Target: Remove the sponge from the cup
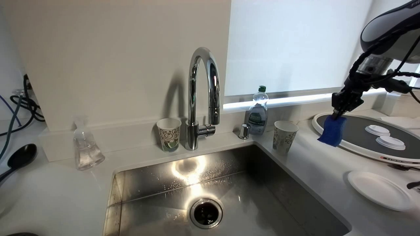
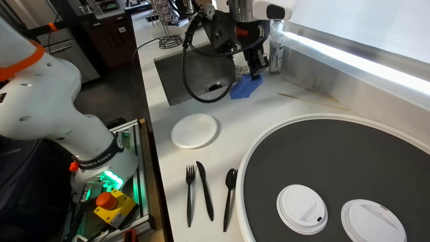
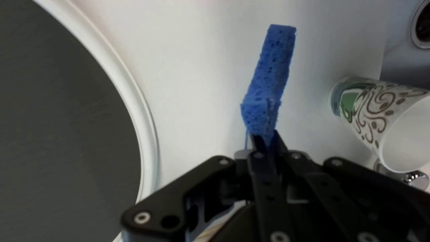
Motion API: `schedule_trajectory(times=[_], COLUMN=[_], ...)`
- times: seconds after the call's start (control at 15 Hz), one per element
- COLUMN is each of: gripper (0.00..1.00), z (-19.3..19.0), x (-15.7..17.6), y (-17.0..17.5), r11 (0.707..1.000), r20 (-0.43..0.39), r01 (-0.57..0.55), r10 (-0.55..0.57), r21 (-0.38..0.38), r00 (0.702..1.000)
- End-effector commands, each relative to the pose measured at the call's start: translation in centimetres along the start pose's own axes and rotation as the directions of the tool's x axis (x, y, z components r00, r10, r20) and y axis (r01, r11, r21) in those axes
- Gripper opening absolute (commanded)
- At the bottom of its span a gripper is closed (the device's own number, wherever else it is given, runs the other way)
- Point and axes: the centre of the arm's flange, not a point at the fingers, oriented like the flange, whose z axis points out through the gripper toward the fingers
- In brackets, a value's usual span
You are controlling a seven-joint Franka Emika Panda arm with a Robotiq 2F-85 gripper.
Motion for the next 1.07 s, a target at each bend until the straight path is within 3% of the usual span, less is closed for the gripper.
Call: schedule_trajectory(times=[0.0,0.33,0.47,1.0], gripper=[0.02,0.02,0.32,0.90], z=[1.3,2.4,2.8,2.2], x=[-2.0,-2.5,-2.5,-2.0], y=[-0.8,-0.9,-0.9,-0.8], r11=[1.000,0.999,0.998,0.993], r20=[0.084,0.118,0.107,0.081], r01=[0.002,-0.028,-0.055,-0.118], r10=[-0.003,0.025,0.053,0.116], r21=[0.017,0.024,0.016,0.012], r00=[0.996,0.993,0.993,0.990])
